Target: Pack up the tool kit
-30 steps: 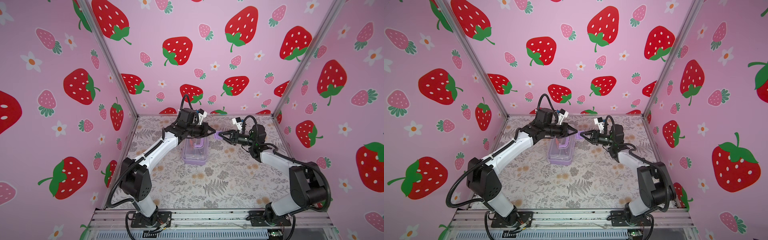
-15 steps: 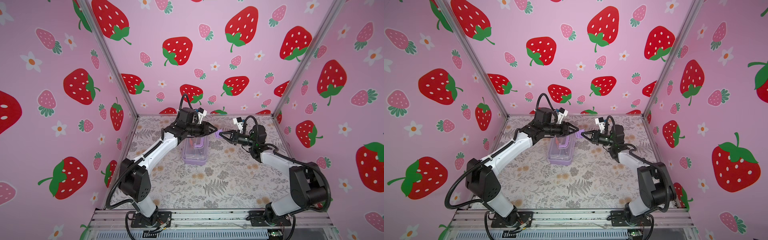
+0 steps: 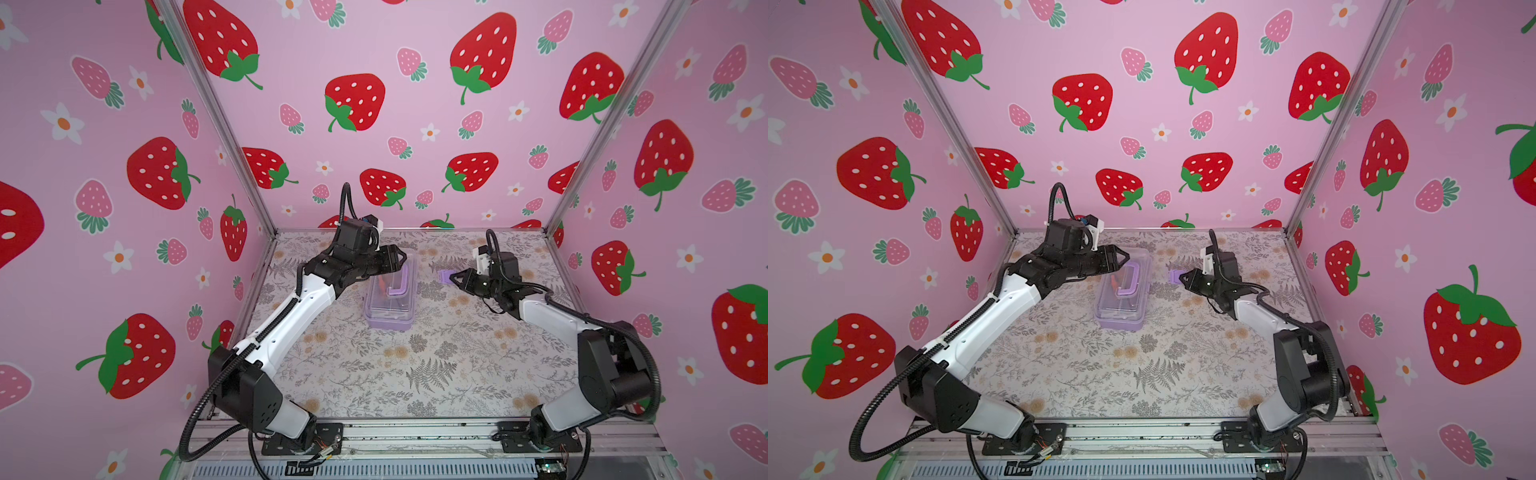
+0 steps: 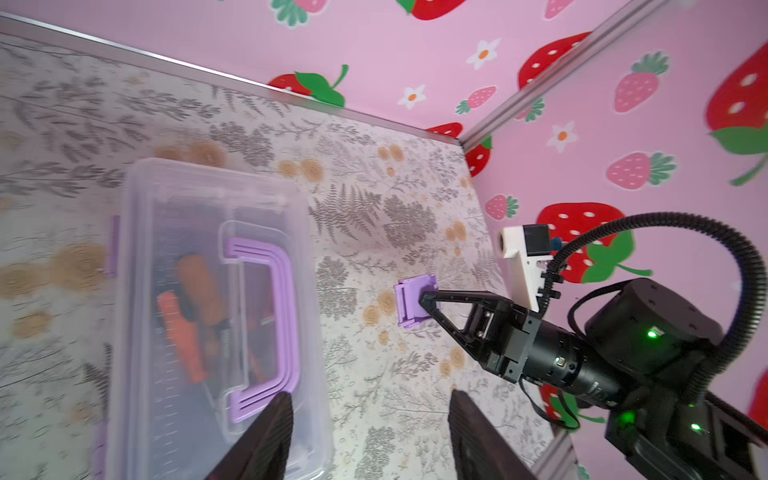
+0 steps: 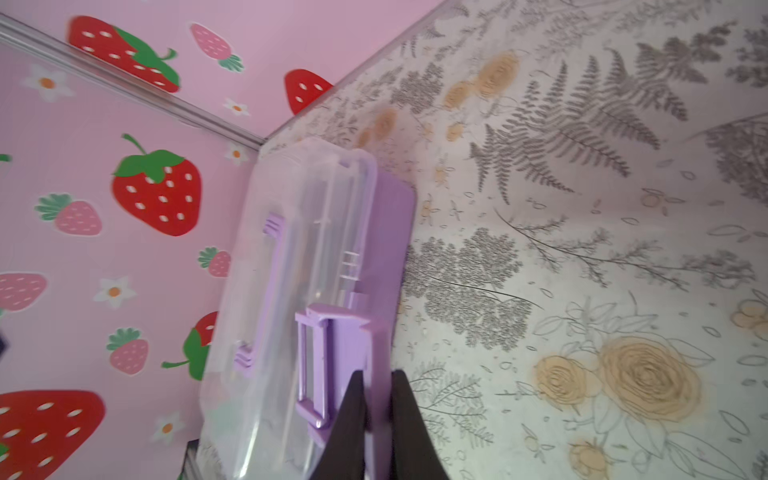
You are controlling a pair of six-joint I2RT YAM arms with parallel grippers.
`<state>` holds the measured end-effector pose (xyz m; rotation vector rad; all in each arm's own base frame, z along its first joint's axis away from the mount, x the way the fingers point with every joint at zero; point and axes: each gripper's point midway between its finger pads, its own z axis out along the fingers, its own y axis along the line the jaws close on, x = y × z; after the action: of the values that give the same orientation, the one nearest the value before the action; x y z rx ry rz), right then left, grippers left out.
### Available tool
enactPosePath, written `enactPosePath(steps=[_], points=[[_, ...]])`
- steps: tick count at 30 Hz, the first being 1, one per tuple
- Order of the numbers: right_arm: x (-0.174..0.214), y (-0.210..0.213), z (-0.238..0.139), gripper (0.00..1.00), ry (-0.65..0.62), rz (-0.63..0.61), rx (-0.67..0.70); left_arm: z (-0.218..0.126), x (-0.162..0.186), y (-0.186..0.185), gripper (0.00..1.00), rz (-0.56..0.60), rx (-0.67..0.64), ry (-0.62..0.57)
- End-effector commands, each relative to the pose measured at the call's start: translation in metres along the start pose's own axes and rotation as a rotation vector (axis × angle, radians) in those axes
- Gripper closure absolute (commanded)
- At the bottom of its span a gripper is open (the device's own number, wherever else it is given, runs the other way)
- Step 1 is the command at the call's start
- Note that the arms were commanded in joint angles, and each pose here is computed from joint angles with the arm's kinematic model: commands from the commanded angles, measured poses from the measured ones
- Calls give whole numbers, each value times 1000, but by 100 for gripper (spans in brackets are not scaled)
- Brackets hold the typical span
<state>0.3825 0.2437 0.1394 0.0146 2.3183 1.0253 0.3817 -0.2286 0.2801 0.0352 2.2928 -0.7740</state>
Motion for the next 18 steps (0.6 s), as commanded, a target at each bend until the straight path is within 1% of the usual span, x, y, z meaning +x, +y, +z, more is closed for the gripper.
enactPosePath(steps=[1, 3, 6, 9, 13, 16, 18], points=[[13, -22, 24, 100, 26, -24, 132, 8, 23, 59, 35, -1, -235, 46], [23, -25, 40, 100, 52, -18, 142, 13, 29, 78, 31, -19, -287, 62], [34, -28, 60, 100, 77, -1, 139, 21, 34, 96, 27, -38, -328, 79], [41, -28, 75, 100, 98, 42, 104, 29, 32, 104, 23, -42, -342, 81], [40, -23, 88, 100, 109, 82, 52, 41, 25, 104, 21, -27, -341, 94], [36, -12, 94, 100, 114, 102, 1, 50, 22, 107, 22, -20, -362, 110], [34, -7, 97, 100, 116, 105, -16, 55, 19, 106, 35, -9, -365, 116]])
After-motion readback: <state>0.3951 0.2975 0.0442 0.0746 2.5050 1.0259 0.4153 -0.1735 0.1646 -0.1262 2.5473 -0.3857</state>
